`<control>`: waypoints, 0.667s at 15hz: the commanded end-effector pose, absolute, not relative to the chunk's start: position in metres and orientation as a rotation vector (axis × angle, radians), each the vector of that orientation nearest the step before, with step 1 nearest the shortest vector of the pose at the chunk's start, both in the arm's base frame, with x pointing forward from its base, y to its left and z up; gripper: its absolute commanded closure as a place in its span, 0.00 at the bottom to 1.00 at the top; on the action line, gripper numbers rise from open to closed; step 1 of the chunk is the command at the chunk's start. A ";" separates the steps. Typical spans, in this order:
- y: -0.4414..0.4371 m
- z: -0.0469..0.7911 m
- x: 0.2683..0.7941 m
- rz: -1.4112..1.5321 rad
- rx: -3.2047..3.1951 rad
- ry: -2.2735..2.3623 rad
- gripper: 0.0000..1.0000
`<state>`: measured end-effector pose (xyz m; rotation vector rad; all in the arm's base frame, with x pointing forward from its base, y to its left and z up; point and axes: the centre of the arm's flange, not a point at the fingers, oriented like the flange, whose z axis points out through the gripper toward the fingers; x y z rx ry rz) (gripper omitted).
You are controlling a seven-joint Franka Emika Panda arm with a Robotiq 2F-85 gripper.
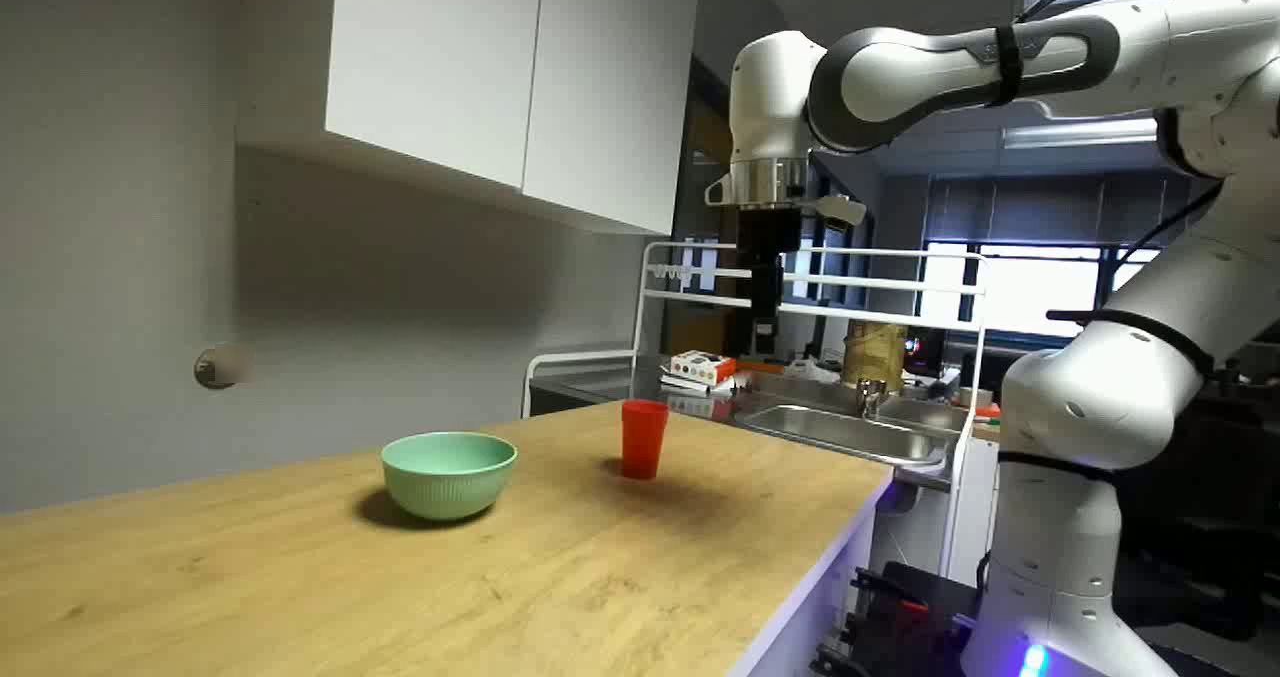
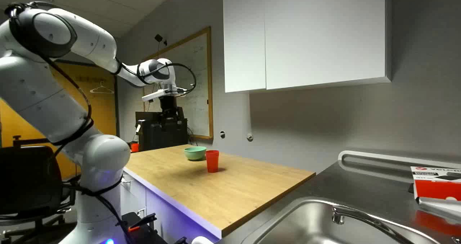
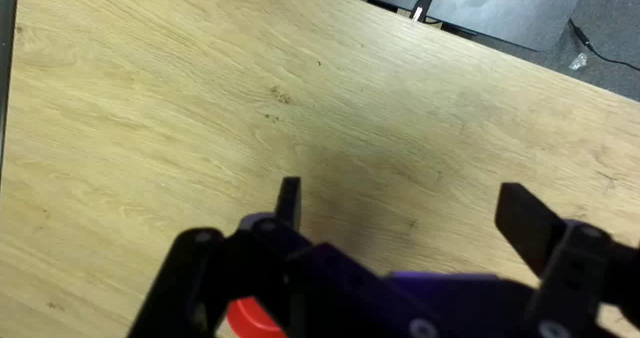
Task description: Pour the contents of the cup into the bowl
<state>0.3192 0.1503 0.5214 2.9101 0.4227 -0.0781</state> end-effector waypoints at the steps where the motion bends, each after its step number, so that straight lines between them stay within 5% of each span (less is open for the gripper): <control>1: 0.151 0.522 0.319 -0.075 2.911 0.423 0.00; 10: 0.151 0.524 0.319 -0.069 2.911 0.423 0.00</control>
